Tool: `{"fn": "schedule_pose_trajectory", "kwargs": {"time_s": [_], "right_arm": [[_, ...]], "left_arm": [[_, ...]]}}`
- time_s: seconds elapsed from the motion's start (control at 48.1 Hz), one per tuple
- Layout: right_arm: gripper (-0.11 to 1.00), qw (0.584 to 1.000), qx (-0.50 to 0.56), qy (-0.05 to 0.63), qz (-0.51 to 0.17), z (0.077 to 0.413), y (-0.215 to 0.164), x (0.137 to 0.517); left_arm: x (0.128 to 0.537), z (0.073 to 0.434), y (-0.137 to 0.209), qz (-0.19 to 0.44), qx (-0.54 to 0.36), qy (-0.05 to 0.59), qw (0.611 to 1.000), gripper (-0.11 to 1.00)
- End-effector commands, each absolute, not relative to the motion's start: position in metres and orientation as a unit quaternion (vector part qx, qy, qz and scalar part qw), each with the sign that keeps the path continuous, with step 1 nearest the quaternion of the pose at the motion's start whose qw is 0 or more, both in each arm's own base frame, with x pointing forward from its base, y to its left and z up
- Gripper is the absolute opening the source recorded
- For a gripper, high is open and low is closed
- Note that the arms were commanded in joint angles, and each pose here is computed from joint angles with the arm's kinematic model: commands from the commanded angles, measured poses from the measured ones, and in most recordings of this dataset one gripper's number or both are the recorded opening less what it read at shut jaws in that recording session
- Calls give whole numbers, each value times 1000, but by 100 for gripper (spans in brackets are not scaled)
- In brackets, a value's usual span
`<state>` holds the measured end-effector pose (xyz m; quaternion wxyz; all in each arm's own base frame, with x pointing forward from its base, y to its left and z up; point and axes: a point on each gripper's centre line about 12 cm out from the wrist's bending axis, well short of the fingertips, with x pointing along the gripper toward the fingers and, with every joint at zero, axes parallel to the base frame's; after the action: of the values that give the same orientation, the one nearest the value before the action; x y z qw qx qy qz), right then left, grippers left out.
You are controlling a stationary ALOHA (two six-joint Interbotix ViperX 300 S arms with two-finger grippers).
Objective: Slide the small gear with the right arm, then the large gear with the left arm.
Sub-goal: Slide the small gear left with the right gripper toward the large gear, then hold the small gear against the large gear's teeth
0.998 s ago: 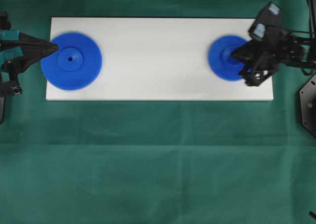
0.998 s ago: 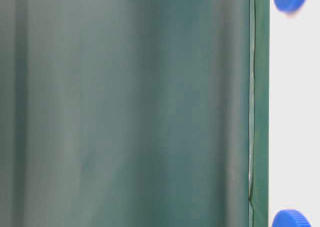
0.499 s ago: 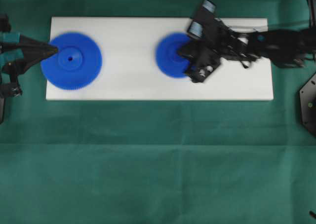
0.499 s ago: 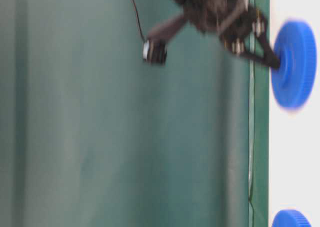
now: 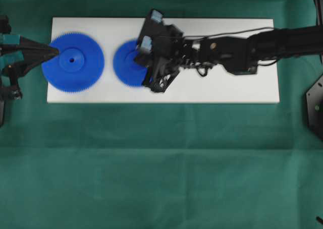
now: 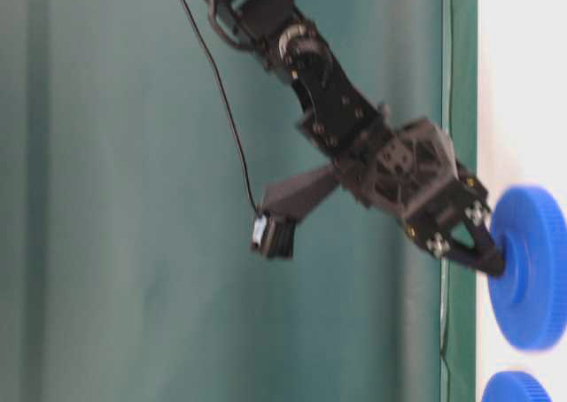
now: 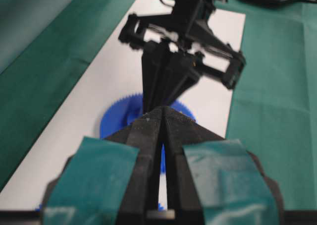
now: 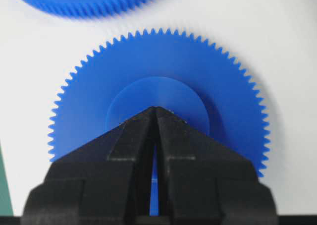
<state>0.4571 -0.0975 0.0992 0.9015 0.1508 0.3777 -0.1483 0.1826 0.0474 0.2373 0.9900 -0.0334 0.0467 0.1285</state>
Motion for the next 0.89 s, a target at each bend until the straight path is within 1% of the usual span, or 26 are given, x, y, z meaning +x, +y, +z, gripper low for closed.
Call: {"fn": "schedule_pose_trajectory", "kwargs": {"time_s": [0.0, 0.229, 0.873], "right_arm": [[51, 896, 137, 399, -137, 86, -86, 465], [51, 903, 122, 390, -131, 89, -89, 478], [51, 904, 121, 388, -131, 89, -89, 479]], "left_arm": [[184, 242, 47, 127, -32, 38, 991, -1], [184, 242, 47, 127, -32, 38, 991, -1], [184, 240, 47, 127, -33, 41, 991, -1]]}}
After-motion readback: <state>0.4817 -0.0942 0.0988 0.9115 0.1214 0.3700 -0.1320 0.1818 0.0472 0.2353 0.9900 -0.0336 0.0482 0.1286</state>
